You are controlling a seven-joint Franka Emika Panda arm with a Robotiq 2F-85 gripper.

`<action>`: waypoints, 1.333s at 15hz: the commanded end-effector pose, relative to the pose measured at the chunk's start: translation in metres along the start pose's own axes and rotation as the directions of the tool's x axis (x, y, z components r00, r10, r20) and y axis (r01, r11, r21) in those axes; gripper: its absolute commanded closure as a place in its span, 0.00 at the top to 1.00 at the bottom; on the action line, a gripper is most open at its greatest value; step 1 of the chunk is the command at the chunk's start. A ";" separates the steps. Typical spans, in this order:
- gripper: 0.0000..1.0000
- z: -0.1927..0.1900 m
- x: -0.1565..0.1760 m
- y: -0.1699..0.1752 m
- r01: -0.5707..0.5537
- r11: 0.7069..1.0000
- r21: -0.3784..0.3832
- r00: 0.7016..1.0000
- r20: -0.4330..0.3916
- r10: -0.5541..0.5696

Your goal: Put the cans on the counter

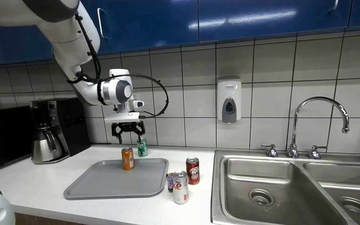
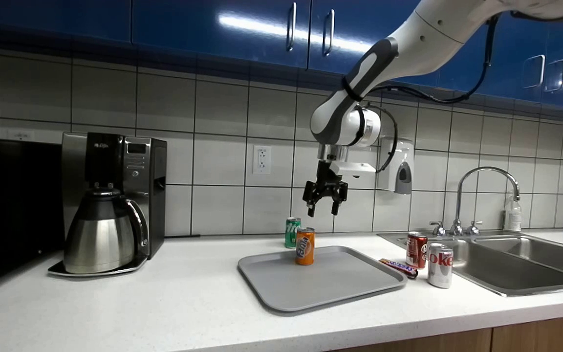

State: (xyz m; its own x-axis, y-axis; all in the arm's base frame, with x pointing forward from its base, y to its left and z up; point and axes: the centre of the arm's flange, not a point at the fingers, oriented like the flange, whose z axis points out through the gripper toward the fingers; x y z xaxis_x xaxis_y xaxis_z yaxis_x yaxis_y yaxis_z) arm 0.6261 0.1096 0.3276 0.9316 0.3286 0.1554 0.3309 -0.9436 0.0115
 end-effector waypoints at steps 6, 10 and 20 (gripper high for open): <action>1.00 0.034 0.038 -0.020 0.012 1.000 -0.027 0.999 0.047 -0.010; 1.00 0.046 0.044 -0.026 0.019 0.999 -0.031 0.998 0.054 -0.018; 1.00 0.075 0.050 -0.028 0.019 0.999 -0.029 0.995 0.102 -0.016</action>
State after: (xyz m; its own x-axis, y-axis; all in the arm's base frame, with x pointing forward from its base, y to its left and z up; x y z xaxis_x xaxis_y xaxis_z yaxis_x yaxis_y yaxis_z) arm 0.6631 0.1507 0.2624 0.9307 0.3569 0.0802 0.3560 -0.9341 0.0260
